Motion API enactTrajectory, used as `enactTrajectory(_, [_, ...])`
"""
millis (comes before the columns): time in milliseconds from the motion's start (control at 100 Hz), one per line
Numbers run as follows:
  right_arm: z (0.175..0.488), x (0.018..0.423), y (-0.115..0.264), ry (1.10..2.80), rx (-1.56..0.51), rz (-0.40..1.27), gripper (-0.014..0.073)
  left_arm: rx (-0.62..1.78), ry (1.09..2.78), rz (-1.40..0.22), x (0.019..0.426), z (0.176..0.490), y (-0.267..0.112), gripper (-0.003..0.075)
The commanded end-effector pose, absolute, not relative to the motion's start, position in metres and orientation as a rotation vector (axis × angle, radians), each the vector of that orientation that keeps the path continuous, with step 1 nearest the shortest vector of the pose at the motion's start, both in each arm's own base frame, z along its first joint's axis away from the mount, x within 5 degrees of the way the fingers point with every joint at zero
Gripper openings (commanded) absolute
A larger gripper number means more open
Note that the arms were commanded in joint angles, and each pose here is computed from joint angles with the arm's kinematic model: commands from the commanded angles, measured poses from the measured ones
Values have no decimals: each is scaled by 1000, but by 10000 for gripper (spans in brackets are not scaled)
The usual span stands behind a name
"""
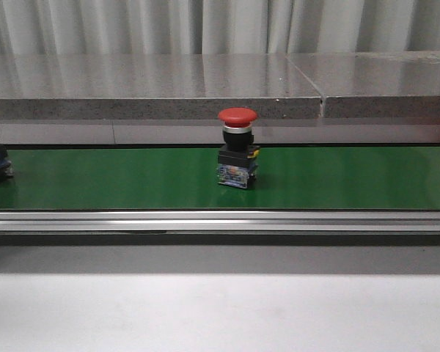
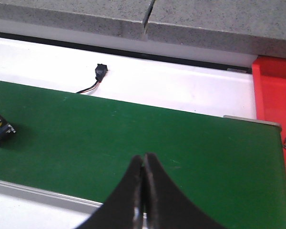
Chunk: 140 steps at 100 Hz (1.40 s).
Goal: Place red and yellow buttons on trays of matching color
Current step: 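Set the yellow button on the green belt and release it, then lower the right gripper onto the red button arriving on the belt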
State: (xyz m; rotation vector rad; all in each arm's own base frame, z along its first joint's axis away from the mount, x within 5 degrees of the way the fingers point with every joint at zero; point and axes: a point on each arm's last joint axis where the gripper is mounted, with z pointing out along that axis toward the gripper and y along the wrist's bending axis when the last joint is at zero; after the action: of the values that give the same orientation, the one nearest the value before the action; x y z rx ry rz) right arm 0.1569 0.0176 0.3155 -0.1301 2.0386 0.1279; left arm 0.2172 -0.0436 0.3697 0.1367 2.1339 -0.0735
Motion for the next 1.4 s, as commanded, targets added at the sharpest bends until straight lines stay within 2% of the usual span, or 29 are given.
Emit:
enactTrajectory(0, [332,158,17,1931,-117,118,-66,139,1977,-111,191,387,-40,557])
enactTrajectory(190, [332,158,17,1931,-117,118,-66,133,1887,-127,136,370,-27,542])
enactTrajectory(400, [332,158,17,1931,-117,118,-66,125,1822,-131,89,342,-15,426])
enactTrajectory(560, [332,158,17,1931,-117,118,-66,119,1779,-137,66,322,-9,276])
enactTrajectory(770, [333,159,17,1918,-113,115,-66,116,1760,-139,57,312,-7,-19])
enactTrajectory(960, [333,159,17,1922,-114,116,-57,116,1760,-139,57,312,-7,-19])
enactTrajectory(1030, [332,159,17,1931,-117,118,1,116,1760,-139,57,312,-7,-19])
enactTrajectory(1100, [332,158,17,1936,-118,119,128,116,1760,-139,57,312,-7,-19])
enactTrajectory(1170, [331,158,17,1941,-119,120,316,116,1760,-139,57,312,-7,-19])
enactTrajectory(1220, [331,158,17,1941,-119,120,484,116,1760,-139,57,312,-7,-19])
enactTrajectory(1290, [331,158,17,1941,-118,121,654,116,1760,-139,57,312,-7,-19])
enactTrajectory(1310, [331,158,17,1941,-118,121,675,116,1760,-139,57,312,-7,-19])
enactTrajectory(1390, [331,158,17,1941,-118,121,640,116,1760,-139,57,312,-7,-19])
